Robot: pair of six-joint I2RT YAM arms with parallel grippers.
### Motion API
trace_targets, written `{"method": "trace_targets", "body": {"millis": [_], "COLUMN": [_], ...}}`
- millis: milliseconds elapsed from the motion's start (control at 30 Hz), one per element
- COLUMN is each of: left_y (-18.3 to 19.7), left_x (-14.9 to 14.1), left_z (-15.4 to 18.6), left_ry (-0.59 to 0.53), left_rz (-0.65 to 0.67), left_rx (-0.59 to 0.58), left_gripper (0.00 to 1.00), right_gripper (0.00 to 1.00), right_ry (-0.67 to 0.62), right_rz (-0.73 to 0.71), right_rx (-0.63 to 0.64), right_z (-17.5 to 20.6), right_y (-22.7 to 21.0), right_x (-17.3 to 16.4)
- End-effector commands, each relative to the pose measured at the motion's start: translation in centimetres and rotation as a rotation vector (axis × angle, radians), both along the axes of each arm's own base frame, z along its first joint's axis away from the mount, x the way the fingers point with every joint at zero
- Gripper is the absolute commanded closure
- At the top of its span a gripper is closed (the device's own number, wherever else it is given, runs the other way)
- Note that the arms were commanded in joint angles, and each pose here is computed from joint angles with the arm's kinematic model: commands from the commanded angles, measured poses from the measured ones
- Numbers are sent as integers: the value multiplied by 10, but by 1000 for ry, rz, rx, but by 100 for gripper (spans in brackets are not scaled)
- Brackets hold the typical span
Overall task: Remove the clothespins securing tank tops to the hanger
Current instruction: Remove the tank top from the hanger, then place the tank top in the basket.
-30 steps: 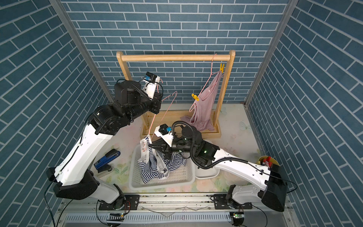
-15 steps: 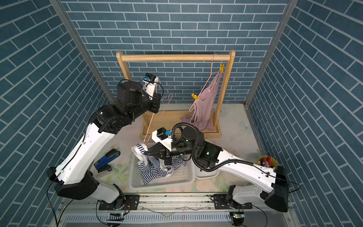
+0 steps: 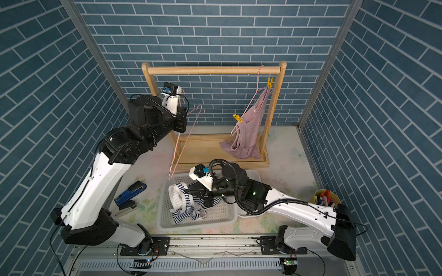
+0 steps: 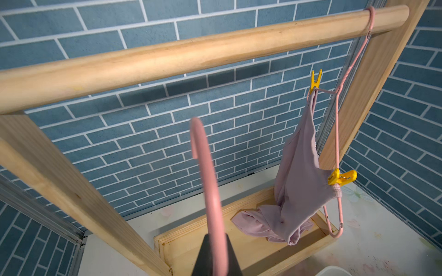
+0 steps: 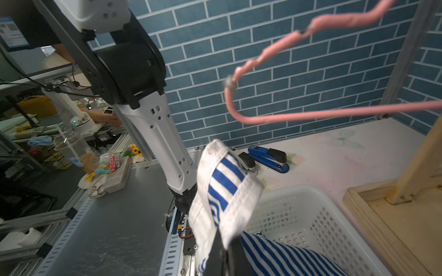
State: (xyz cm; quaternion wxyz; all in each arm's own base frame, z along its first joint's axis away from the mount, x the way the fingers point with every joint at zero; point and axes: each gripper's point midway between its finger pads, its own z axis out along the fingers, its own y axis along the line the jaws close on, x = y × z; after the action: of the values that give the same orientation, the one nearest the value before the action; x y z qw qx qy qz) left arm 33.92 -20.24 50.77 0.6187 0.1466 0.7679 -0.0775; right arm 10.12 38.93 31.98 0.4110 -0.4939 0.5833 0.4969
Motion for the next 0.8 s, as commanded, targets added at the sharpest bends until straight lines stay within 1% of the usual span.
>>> {"method": "trace_targets", "body": {"millis": [0, 67, 133, 300, 433, 600, 767], "left_y": [22, 25, 26, 29, 29, 29, 28], "left_x": [-9, -11, -13, -16, -18, -19, -20], "left_z": [20, 20, 20, 18, 17, 12, 3], "left_ry": [-67, -72, -69, -65, -62, -54, -36], "left_rz": [53, 58, 53, 54, 46, 31, 20], "left_rx": [-17, -17, -16, -10, -9, -13, -31], "left_gripper": [100, 100, 100, 100, 100, 100, 100], "right_gripper": [100, 100, 100, 100, 100, 100, 100], "right_ry": [16, 36, 60, 130, 205, 264, 247], "right_rz": [-130, -172, -198, -214, -235, -356, -483], "right_rx": [44, 49, 25, -92, -156, -268, -338], "right_z": [6, 2, -8, -56, -99, -155, -180], "right_y": [-14, -19, -19, -6, -1, -10, -27], "right_x": [32, 44, 52, 63, 68, 83, 99]}}
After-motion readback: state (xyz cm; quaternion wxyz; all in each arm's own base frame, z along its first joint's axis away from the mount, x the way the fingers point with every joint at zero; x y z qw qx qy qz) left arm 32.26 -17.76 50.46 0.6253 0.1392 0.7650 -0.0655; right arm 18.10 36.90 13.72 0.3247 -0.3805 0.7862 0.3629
